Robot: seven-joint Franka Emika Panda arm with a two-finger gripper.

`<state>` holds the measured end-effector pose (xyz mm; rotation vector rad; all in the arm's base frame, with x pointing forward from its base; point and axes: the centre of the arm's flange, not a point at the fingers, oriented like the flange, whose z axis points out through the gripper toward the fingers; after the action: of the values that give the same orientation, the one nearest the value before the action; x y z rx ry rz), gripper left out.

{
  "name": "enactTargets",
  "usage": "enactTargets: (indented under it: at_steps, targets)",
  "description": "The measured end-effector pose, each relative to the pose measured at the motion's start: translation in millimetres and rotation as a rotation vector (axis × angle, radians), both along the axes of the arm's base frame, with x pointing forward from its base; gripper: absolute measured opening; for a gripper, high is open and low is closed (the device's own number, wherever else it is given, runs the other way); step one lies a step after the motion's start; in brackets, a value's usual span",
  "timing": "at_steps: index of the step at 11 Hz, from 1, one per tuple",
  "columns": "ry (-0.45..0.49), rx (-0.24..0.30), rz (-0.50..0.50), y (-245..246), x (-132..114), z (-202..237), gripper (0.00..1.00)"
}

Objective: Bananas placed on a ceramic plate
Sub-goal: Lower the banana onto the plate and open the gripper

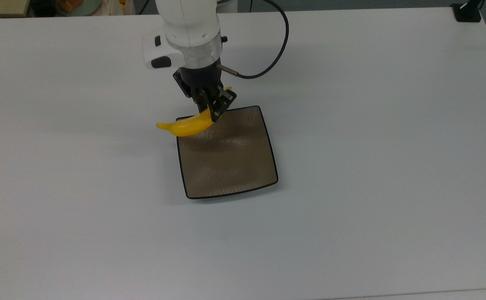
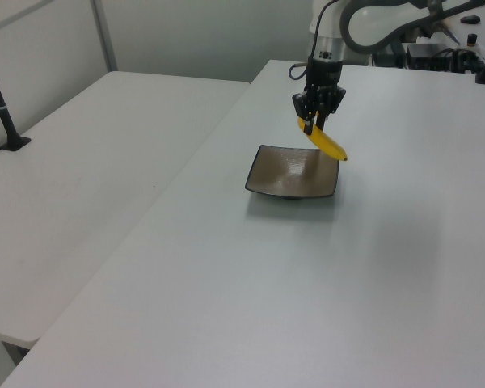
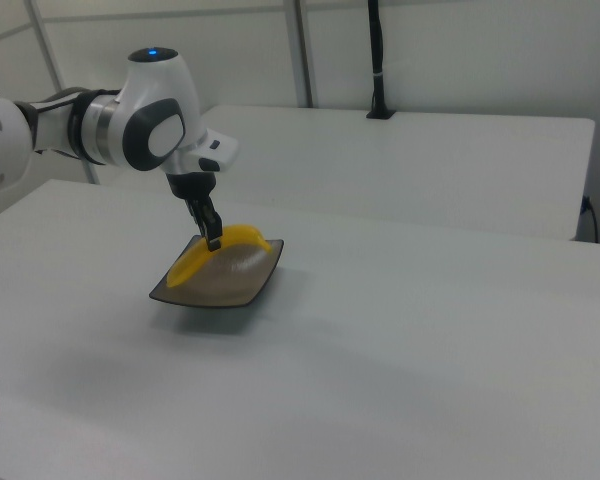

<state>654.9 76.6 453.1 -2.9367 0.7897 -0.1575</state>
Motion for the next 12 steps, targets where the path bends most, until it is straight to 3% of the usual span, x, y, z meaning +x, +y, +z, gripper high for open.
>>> enactTargets:
  at_steps: [5, 12]
  targets:
    - [-0.073, 0.026, -0.012, 7, 22, -38, 0.32]
    - [-0.103, 0.038, 0.002, 24, 31, -64, 0.32]
